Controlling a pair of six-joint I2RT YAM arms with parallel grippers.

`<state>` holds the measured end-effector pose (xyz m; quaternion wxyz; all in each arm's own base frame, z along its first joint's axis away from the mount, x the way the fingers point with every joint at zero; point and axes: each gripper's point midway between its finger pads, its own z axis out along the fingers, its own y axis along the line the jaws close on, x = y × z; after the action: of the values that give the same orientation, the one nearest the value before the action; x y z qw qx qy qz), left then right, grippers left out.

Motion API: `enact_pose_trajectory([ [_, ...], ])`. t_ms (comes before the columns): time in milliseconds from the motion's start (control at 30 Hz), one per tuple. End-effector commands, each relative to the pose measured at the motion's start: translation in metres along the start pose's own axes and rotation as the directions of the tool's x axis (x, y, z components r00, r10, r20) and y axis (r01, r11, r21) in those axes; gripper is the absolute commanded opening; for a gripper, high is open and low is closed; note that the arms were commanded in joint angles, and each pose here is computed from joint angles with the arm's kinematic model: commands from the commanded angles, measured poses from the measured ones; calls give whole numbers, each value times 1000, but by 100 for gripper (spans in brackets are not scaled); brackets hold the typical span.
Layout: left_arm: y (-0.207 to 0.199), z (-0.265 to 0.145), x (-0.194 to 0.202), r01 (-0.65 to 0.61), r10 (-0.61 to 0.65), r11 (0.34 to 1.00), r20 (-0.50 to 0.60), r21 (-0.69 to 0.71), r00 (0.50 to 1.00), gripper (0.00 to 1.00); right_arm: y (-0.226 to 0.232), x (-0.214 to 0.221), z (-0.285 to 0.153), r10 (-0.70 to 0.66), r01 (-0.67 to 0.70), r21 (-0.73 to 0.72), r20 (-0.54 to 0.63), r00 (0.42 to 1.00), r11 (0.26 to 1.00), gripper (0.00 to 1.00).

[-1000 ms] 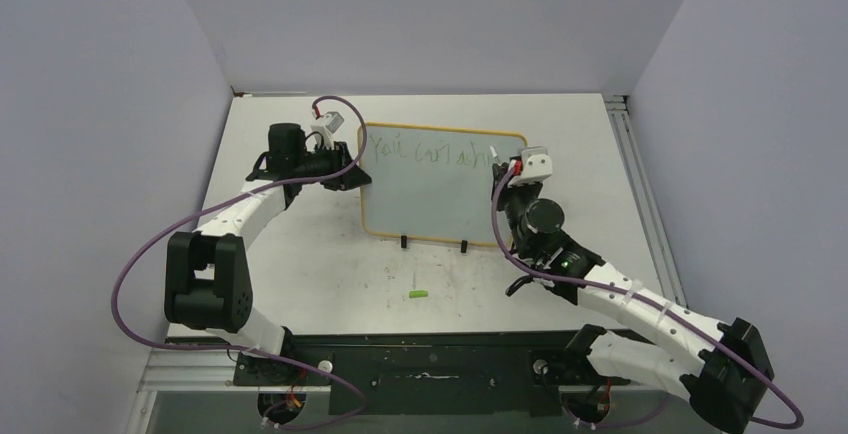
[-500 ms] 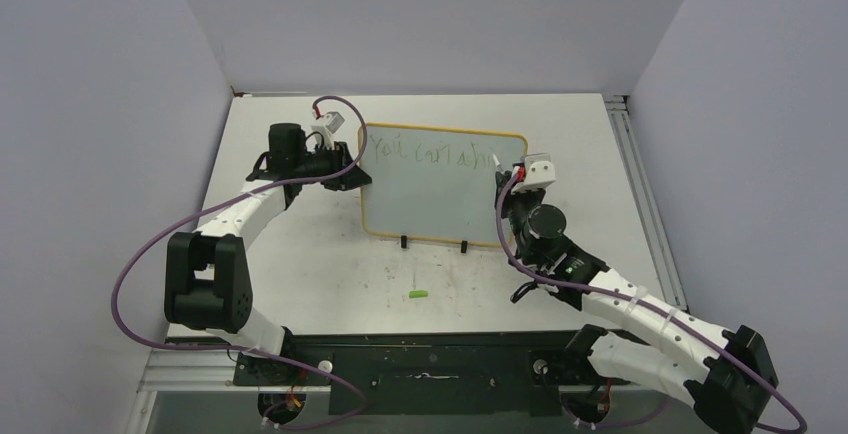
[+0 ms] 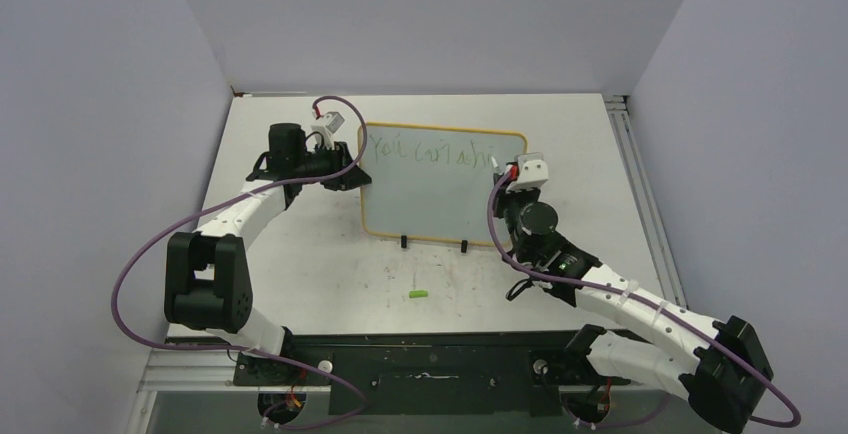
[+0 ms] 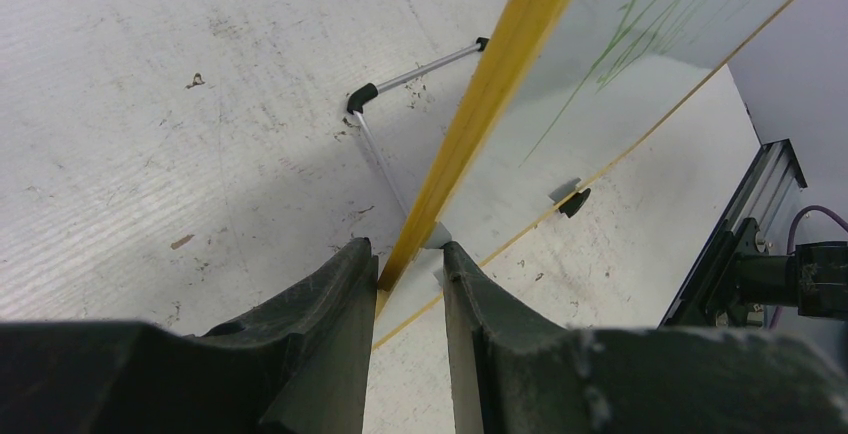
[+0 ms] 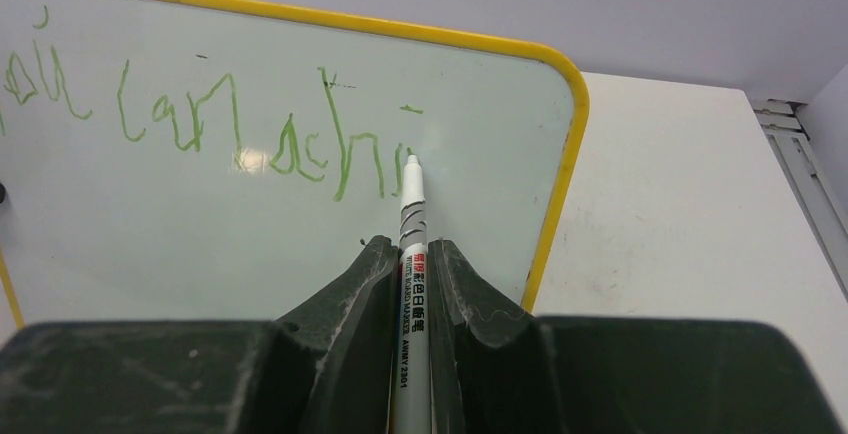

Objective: Write a sentence on the whiteboard

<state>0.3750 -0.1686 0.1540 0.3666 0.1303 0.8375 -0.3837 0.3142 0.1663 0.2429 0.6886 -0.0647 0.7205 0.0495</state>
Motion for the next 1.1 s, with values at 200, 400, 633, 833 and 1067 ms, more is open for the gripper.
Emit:
enact_pose_trajectory([
  [200,-15,-5,-22,-69,69,997,45,18,997,28,-20,3,-8,34,-34,83,6,999,996,5],
  [400,-16,-5,-22,-70,69,997,45,19,997,28,-21,-8,-6,21,-23,89,29,999,996,5],
  [633,-16,-5,-23,-71,70,997,46,18,996,28,-10,-20,4,8,-11,56,52,999,998,5],
  [833,-16,-5,-22,-71,71,997,45,19,997,28,-6,-21,6,4,-6,42,58,998,999,5],
  [1067,-16,-5,-22,-71,71,997,44,20,997,28,-10,-27,5,8,-12,57,74,997,998,5],
])
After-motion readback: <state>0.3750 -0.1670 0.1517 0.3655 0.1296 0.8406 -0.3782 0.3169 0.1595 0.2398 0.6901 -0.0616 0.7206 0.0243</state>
